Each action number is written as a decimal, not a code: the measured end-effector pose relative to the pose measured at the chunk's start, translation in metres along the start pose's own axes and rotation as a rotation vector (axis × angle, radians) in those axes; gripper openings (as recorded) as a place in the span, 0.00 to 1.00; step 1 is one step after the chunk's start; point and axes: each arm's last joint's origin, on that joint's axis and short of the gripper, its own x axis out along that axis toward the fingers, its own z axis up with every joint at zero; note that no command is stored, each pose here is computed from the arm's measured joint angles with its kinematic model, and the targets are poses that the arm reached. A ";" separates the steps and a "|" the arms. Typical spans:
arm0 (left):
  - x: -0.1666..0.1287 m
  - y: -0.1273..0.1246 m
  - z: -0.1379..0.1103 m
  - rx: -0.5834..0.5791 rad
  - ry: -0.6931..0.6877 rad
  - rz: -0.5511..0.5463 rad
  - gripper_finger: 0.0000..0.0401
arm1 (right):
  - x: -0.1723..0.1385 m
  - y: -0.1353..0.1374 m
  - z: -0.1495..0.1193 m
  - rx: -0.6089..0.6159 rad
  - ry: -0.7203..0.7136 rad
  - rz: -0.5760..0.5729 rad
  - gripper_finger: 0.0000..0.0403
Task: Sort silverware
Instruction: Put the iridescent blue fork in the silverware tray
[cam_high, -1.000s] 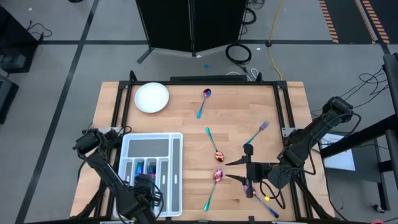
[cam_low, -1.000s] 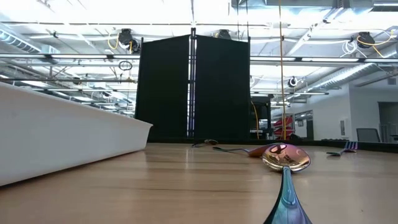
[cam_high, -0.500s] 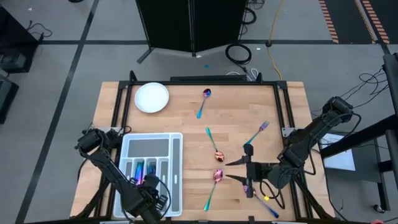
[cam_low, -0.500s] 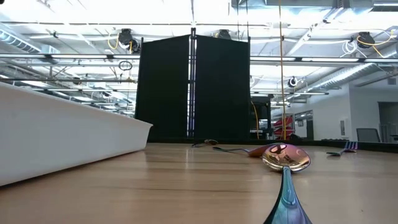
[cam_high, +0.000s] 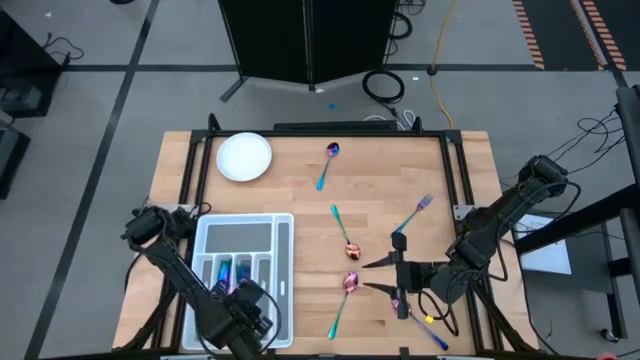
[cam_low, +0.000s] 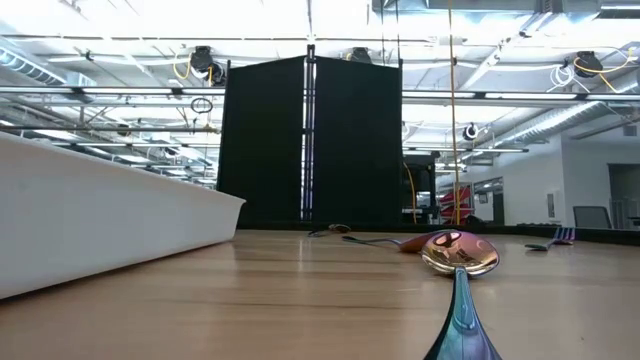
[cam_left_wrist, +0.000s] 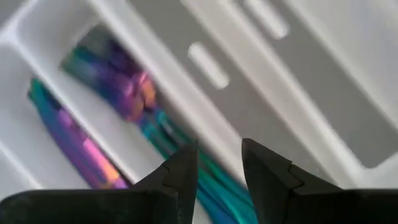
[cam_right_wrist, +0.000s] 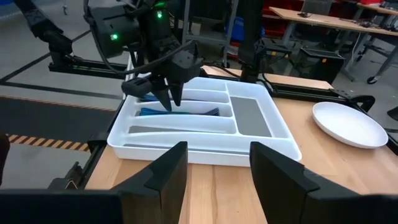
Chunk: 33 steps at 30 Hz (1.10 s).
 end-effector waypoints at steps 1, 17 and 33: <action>-0.002 -0.002 0.003 0.019 -0.007 -0.009 0.31 | 0.000 0.000 0.000 0.000 0.000 0.000 0.40; 0.000 -0.054 0.101 0.449 -0.314 -0.354 0.31 | -0.005 -0.008 -0.030 0.180 0.242 -0.098 0.40; -0.007 -0.066 0.158 0.793 -0.713 -0.283 0.31 | -0.007 -0.051 -0.089 0.737 0.576 -0.774 0.40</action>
